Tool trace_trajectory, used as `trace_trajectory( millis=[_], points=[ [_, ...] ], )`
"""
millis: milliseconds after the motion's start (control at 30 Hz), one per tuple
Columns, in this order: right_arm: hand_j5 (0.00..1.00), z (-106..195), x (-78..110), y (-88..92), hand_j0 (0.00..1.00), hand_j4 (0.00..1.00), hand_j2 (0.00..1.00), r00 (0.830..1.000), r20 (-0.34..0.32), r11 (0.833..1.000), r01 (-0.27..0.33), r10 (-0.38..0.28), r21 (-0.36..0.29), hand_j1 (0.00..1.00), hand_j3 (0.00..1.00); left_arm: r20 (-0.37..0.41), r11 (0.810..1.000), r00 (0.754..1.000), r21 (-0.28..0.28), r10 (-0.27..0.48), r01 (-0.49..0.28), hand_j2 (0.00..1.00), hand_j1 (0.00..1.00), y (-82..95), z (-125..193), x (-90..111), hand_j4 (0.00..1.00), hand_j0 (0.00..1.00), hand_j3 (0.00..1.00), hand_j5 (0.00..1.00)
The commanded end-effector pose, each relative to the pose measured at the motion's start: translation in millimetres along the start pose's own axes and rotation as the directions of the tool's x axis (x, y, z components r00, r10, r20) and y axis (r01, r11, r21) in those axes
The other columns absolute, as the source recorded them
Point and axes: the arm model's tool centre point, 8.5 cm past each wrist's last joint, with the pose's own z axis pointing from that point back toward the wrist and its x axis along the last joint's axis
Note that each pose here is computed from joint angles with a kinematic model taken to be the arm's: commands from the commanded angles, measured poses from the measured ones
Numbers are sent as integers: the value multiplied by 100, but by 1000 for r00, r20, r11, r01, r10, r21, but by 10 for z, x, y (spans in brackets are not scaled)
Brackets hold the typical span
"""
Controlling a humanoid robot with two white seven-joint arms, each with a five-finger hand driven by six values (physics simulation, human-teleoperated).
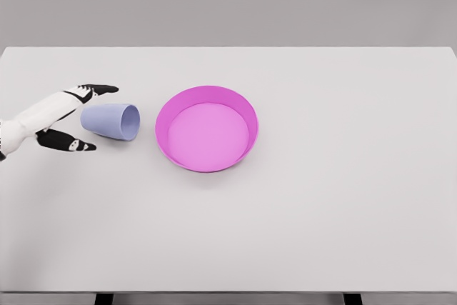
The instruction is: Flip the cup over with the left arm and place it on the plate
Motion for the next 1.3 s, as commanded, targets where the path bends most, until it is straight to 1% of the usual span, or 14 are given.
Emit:
trace_trajectory(
  millis=[0, 67, 133, 200, 333, 367, 467, 533, 567, 633, 700, 1000, 1167, 1267],
  points=[
    [100, 0, 1, 0, 100, 100, 100, 1000, 1, 1000, 0, 0, 0, 100, 100, -6, 1000, 1000, -10, 22, -22, 100, 100, -97, -50, -29, 100, 100, 100, 100],
    [100, 0, 1, 0, 100, 100, 100, 1000, 1, 1000, 0, 0, 0, 100, 100, 14, 1000, 1000, -20, 15, -15, 100, 100, -97, -181, 19, 100, 100, 100, 100],
    [100, 0, 0, 0, 100, 100, 100, 1000, -1, 1000, 0, 0, 0, 100, 100, 11, 1000, 1000, -25, 8, -8, 100, 100, -120, -213, 23, 100, 100, 100, 100],
    [100, 0, 0, 0, 100, 100, 100, 1000, -1, 1000, 0, 0, 0, 100, 100, 12, 1000, 1000, -20, 23, -23, 100, 100, -163, -250, 14, 100, 100, 100, 100],
    [100, 0, 1, 0, 100, 100, 100, 1000, 1, 1000, 0, 0, 0, 100, 100, 1, 999, 1000, -34, -13, 13, 100, 100, -161, -338, 18, 100, 100, 100, 100],
    [100, 0, 0, 0, 100, 100, 100, 1000, -1, 1000, 0, 0, 0, 100, 100, -18, 999, 1000, -43, -10, 9, 100, 100, -186, -331, -37, 100, 100, 100, 100],
    [100, 0, 1, 0, 100, 100, 100, 1000, 1, 1000, 0, 0, 0, 100, 100, -39, 997, 998, -71, -46, 44, 100, 100, -200, -338, -54, 100, 100, 100, 100],
    [100, 0, -4, 0, 100, 100, 100, 1000, -1, 1000, 0, 0, 0, 100, 100, -47, 996, 998, -75, -51, 47, 100, 100, -198, -335, -61, 100, 100, 100, 100],
    [100, 0, 0, 0, 100, 100, 100, 1000, -1, 1000, 0, 0, 0, 100, 100, -64, 997, 997, -75, -40, 36, 100, 100, -198, -334, -79, 100, 100, 100, 100],
    [100, 0, 1, 0, 100, 100, 100, 1000, 1, 1000, 0, 0, 0, 100, 100, -119, 994, 991, -97, -57, 46, 100, 100, -198, -341, -117, 100, 100, 100, 100],
    [100, 0, 0, 0, 100, 100, 100, 1000, -1, 1000, 0, 0, 0, 100, 100, -131, 994, 990, -98, -55, 43, 100, 100, -197, -341, -126, 100, 100, 100, 100],
    [100, 0, 1, 0, 100, 100, 100, 1000, 1, 1000, 0, 0, 0, 100, 100, -102, 995, 993, -89, -58, 49, 100, 100, -206, -407, -64, 100, 100, 100, 100],
    [100, 0, 0, 0, 100, 100, 100, 1000, -1, 1000, 0, 0, 0, 100, 100, -77, 992, 995, -112, -68, 59, 100, 100, -239, -492, -12, 100, 100, 100, 100],
    [100, 0, 1, 0, 100, 100, 100, 1000, 1, 1000, 0, 0, 0, 100, 100, -79, 991, 994, -115, -71, 62, 100, 100, -237, -492, -16, 100, 100, 100, 100]
  ],
)
